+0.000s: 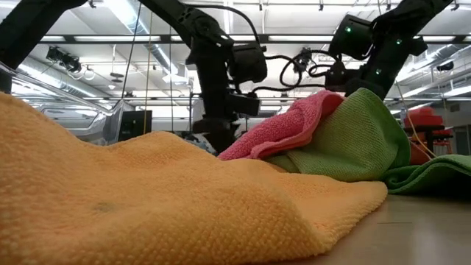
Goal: Fold microfiber towels
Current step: Fold the top pink microfiber cloth
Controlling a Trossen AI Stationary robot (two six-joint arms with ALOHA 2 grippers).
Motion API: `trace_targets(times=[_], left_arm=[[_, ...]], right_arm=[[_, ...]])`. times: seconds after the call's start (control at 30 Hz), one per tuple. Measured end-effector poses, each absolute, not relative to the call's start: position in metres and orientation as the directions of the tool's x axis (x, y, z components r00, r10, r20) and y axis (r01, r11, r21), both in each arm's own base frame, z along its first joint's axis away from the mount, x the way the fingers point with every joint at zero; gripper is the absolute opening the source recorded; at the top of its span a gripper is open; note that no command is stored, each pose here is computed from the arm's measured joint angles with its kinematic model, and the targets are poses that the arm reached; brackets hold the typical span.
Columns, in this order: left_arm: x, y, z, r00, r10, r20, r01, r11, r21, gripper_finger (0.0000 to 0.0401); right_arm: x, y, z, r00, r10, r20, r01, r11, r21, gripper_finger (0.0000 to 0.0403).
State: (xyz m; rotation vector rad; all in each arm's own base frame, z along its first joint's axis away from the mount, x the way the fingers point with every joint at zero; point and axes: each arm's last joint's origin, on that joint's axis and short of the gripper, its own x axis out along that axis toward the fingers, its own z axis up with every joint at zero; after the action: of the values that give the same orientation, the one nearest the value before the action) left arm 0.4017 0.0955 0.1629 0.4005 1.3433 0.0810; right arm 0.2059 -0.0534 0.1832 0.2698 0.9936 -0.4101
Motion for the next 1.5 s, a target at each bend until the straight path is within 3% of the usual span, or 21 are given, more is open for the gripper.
trace_targets(times=[0.47, 0.67, 0.87, 1.17, 1.5], left_arm=[[0.358, 0.107, 0.157, -0.174, 0.191, -0.966, 0.024, 0.982, 0.190, 0.0100], [0.368, 0.099, 0.169, -0.079, 0.219, -0.972, 0.073, 0.974, 0.214, 0.0086], [0.393, 0.088, 0.175, 0.130, 0.323, -0.938, 0.249, 0.905, 0.346, 0.0087], [0.405, 0.082, 0.164, 0.245, 0.412, -0.878, 0.646, 0.606, 0.464, 0.0164], [0.406, 0.084, 0.143, 0.342, 0.453, -0.823, 0.781, 0.349, 0.517, 0.0189]], right_arm=[[0.212, -0.035, 0.185, 0.515, -0.208, -0.832, 0.419, 0.908, 0.032, 0.0106], [0.213, -0.036, 0.187, 0.530, -0.213, -0.821, 0.422, 0.906, 0.038, 0.0106], [0.215, -0.037, 0.188, 0.549, -0.238, -0.801, 0.426, 0.904, 0.023, 0.0106], [0.218, -0.037, 0.190, 0.566, -0.257, -0.783, 0.435, 0.900, 0.019, 0.0106], [0.222, -0.038, 0.194, 0.616, -0.264, -0.742, 0.422, 0.906, 0.028, 0.0106]])
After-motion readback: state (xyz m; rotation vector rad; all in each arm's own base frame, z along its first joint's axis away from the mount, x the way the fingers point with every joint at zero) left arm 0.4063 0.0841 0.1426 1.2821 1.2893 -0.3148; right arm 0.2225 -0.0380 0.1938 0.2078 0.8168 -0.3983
